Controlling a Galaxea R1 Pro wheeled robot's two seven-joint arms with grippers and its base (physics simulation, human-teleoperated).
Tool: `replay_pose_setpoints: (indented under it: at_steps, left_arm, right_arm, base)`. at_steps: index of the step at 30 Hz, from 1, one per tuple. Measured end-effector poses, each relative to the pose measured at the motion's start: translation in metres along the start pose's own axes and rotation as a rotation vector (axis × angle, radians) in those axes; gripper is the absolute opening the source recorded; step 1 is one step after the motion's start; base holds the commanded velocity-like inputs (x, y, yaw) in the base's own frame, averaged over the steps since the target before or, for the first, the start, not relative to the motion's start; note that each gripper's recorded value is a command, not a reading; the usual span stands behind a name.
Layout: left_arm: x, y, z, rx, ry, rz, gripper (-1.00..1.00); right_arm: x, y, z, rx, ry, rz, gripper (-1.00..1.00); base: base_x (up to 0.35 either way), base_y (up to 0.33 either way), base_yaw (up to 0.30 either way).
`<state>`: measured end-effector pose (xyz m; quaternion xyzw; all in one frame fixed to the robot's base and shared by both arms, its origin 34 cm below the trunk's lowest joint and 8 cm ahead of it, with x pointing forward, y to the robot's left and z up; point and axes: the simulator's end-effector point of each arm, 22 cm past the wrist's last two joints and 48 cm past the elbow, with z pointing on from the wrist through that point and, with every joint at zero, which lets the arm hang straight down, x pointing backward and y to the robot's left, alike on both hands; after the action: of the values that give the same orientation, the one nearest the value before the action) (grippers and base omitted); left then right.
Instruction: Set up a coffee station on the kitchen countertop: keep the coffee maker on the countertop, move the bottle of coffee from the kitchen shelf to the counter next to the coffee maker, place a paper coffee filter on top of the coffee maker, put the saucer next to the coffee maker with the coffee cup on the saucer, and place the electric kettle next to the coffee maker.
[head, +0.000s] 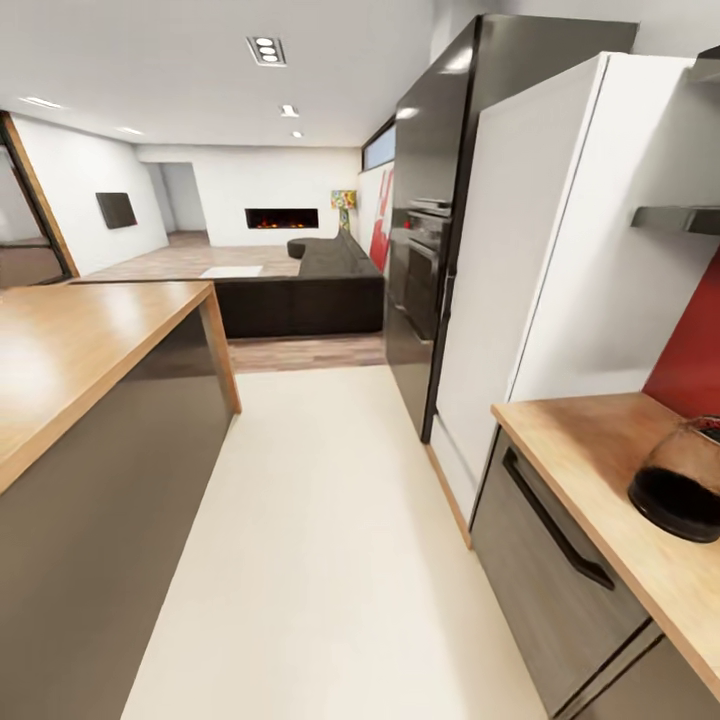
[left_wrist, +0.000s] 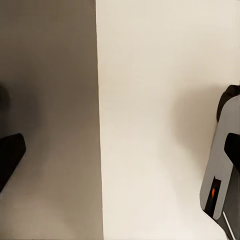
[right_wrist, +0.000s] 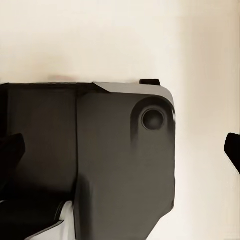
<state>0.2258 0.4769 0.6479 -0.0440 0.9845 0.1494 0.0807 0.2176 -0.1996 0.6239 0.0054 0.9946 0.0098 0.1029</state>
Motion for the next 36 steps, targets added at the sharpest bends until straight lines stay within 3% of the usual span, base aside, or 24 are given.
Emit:
replay_pose_setpoints:
  at_steps: [19,36]
  left_arm:
    - [-0.0006,-0.0012,-0.0001,0.002,-0.003,0.004,1.0]
    - [-0.0004,-0.0053,-0.0002,0.007,-0.002,0.003,1.0]
  right_arm:
    - [-0.0016,-0.0059,0.0002,0.008,-0.003,0.0,1.0]
    - [-0.0019,-0.0104,0.0004,0.012,-0.004,0.001,1.0]
  base:
    - [0.335,0.096,0.0]
    - [0.326,0.132,-0.246]
